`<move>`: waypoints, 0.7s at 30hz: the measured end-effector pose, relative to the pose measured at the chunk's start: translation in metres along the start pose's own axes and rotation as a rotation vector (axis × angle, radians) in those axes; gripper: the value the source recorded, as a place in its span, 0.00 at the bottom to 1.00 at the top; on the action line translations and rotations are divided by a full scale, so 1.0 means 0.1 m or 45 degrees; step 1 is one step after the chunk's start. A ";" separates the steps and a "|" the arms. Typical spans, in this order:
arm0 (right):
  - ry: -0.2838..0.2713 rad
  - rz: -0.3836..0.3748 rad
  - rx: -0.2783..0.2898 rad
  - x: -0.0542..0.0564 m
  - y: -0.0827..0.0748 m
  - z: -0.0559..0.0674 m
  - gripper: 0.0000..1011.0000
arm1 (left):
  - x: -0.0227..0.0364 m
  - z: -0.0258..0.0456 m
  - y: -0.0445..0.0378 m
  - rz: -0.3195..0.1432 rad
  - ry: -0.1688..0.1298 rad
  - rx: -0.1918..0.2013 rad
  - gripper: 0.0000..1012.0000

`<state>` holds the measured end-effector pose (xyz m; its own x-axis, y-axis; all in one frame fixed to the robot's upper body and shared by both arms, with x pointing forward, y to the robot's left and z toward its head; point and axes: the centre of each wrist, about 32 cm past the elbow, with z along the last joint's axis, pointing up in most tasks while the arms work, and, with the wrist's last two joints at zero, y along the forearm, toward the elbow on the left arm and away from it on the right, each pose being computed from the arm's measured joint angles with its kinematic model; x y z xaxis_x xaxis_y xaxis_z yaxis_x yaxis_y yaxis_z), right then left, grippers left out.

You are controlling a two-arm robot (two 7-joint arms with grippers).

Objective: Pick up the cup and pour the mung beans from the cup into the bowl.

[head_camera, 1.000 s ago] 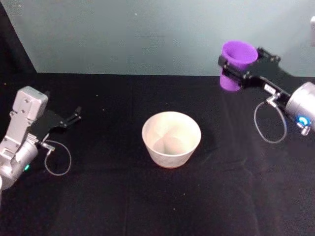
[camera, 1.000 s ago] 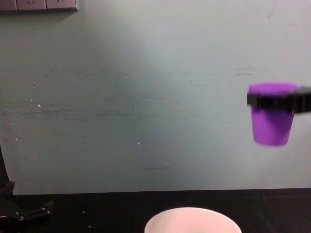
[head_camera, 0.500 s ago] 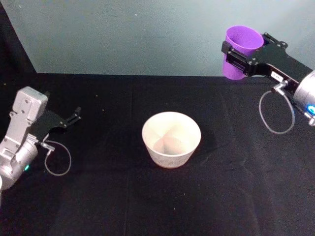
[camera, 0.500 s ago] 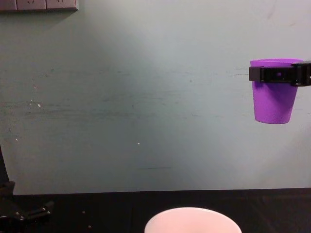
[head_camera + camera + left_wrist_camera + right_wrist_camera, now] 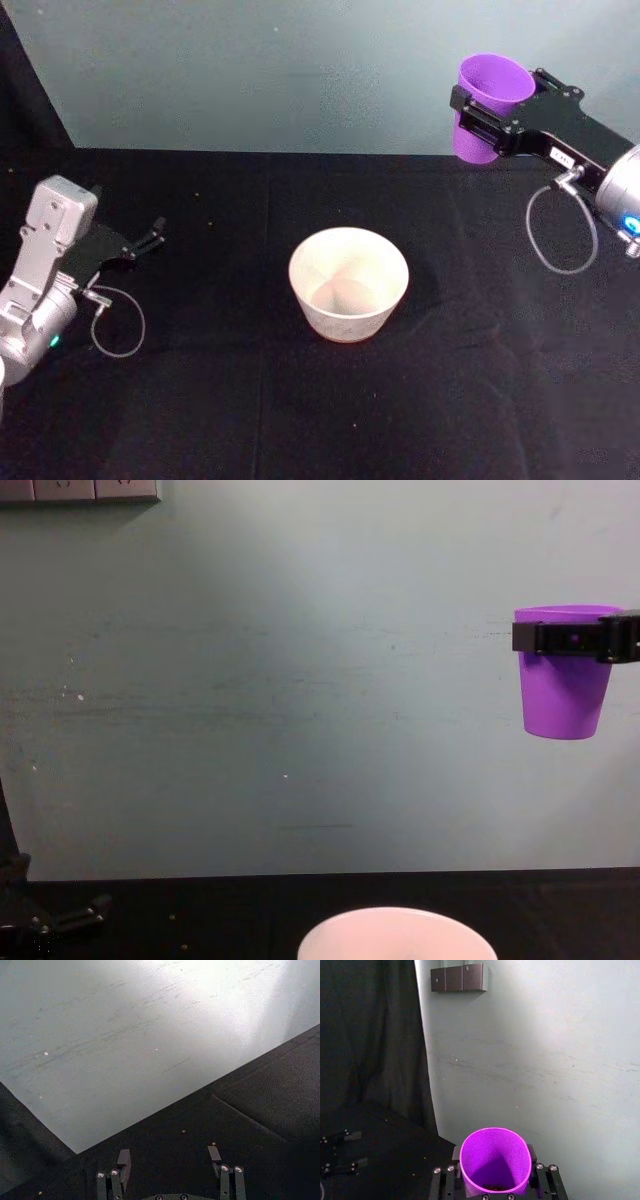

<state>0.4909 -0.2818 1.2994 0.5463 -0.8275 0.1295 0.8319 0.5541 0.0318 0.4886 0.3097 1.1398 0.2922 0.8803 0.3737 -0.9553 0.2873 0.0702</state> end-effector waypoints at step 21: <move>-0.001 0.000 0.000 0.00 0.00 -0.01 0.72 | 0.000 0.000 0.000 0.000 0.000 0.000 0.99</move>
<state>0.4911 -0.2817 1.2985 0.5465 -0.8273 0.1300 0.8317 0.5543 0.0318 0.4886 0.3097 1.1398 0.2922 0.8803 0.3737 -0.9553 0.2873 0.0702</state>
